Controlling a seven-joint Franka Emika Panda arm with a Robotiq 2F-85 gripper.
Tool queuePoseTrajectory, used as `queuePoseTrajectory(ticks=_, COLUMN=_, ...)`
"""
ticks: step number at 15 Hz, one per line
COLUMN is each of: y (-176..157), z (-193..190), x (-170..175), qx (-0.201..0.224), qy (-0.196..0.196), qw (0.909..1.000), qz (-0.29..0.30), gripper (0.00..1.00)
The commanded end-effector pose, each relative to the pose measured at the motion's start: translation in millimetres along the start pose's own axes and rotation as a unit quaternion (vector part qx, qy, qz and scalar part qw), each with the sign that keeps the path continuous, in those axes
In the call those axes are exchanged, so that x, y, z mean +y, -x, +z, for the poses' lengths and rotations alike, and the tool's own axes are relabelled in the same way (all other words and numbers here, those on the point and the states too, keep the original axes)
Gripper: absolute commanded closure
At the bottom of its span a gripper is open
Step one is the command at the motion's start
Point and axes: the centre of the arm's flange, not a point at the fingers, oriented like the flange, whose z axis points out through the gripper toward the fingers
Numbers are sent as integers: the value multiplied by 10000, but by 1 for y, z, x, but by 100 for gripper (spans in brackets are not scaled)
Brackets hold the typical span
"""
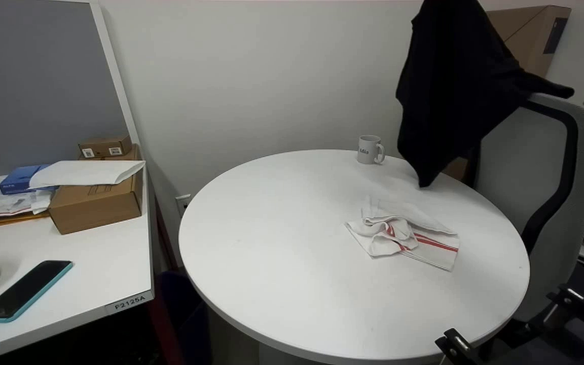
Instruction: Place the black t-shirt on the table
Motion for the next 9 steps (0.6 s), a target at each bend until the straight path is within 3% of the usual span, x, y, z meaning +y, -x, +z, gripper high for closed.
queuePoseTrajectory(ticks=1, y=-29, z=-39, x=-43, qx=-177, qy=-396, qw=9982, qz=-425, gripper=99)
queuePoseTrajectory(ticks=5, y=-38, z=-69, x=-87, qx=-363, qy=-610, qw=9947, qz=-742, gripper=99)
queuePoseTrajectory(ticks=9, y=-44, z=-69, x=-118, qx=-586, qy=-680, qw=9912, qz=-978, gripper=99)
